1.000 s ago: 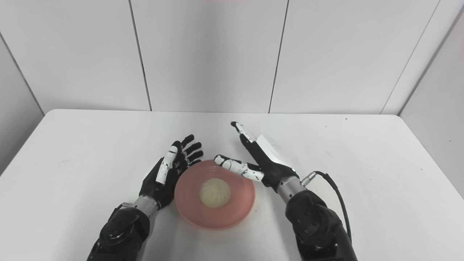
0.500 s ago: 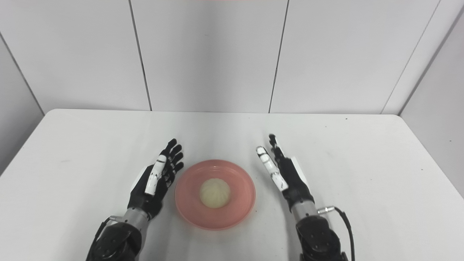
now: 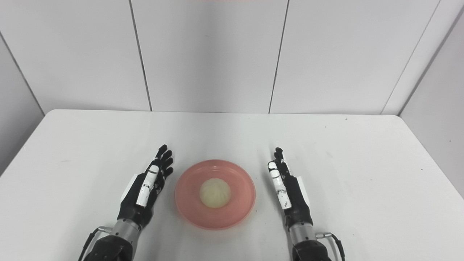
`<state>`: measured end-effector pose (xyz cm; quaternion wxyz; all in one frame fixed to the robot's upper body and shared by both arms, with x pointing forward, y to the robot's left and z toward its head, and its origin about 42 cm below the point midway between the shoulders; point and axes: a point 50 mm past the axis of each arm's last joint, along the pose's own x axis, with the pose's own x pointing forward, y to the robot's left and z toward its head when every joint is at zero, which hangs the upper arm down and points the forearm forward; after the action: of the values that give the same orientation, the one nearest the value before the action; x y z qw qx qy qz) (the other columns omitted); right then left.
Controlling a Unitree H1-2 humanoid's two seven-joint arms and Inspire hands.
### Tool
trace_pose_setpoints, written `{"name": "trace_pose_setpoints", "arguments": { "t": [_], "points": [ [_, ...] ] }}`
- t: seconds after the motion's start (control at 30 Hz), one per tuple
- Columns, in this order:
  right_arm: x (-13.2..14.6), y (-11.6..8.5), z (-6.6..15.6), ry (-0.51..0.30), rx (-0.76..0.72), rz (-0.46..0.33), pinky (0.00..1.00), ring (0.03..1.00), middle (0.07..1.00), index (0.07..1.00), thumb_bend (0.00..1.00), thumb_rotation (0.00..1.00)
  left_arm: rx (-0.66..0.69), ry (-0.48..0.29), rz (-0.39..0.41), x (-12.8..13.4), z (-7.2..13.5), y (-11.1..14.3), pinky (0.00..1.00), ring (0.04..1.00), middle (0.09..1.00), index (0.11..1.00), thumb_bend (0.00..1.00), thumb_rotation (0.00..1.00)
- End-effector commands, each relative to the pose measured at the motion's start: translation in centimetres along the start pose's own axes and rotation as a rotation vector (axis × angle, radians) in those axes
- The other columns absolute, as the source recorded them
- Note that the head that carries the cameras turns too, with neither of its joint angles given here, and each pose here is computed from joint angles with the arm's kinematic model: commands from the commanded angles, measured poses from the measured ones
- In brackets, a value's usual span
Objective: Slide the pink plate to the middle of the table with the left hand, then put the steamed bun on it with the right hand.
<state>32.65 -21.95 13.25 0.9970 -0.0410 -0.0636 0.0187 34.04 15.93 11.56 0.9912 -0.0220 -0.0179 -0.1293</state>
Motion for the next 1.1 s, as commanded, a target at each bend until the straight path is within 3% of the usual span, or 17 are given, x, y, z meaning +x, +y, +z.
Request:
{"name": "trace_pose_setpoints", "arguments": {
  "t": [0.0, 0.37, 0.77, 1.07],
  "points": [
    [0.4, 0.4, 0.7, -0.082, 0.035, 0.004, 1.0, 1.0, 1.0, 1.0, 0.35, 1.0, -0.012, 0.081, 0.019, -0.6, -1.8, 0.7, 1.0, 1.0, 1.0, 1.0, 0.4, 1.0],
    [1.6, -0.3, -1.9, 0.006, 0.05, 0.015, 1.0, 0.994, 1.0, 1.0, 0.26, 1.0, -0.098, 0.175, -0.012, 0.7, -1.9, 0.6, 1.0, 1.0, 1.0, 1.0, 0.33, 1.0],
    [1.4, -0.5, -2.1, 0.005, 0.032, -0.029, 0.89, 0.904, 0.927, 0.937, 0.32, 1.0, -0.097, 0.184, -0.005, 1.0, -2.0, 0.3, 1.0, 1.0, 1.0, 1.0, 0.33, 1.0],
    [1.2, -0.4, -2.0, 0.013, 0.016, -0.024, 0.88, 0.897, 0.919, 0.929, 0.33, 1.0, -0.088, 0.185, -0.008, 1.0, -2.3, 0.1, 1.0, 1.0, 1.0, 1.0, 0.34, 1.0]
  ]
}}
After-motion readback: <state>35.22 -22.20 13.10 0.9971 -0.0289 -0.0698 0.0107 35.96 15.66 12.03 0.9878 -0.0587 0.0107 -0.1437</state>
